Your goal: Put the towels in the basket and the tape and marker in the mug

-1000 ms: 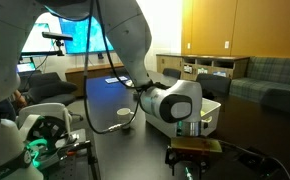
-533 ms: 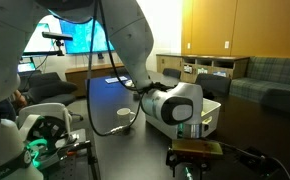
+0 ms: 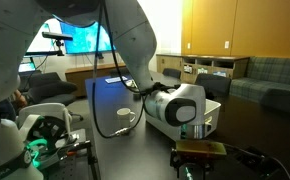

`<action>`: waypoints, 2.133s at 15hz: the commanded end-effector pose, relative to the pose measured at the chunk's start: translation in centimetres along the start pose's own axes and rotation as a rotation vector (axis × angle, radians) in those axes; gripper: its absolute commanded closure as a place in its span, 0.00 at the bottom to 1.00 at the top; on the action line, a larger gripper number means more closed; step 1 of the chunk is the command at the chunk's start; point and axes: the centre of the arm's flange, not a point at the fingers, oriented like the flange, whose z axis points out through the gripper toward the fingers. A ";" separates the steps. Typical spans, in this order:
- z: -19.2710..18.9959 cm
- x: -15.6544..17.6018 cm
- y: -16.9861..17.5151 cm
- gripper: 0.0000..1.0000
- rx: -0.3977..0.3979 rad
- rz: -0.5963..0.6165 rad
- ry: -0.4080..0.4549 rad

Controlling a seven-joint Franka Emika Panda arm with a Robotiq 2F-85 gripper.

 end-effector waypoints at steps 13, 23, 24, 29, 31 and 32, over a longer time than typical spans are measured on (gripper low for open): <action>0.3 0.1 1.4 0.93 -0.028 -0.012 -0.038; -4.7 -2.1 0.6 0.87 -0.009 0.020 -0.029; -5.7 -2.5 0.3 0.88 -0.013 0.025 -0.032; -11.6 -2.8 -0.4 0.88 -0.049 0.036 -0.048; -13.8 -2.3 -0.9 0.88 -0.049 0.030 -0.055; -14.9 -1.7 -1.3 0.88 -0.049 0.035 -0.056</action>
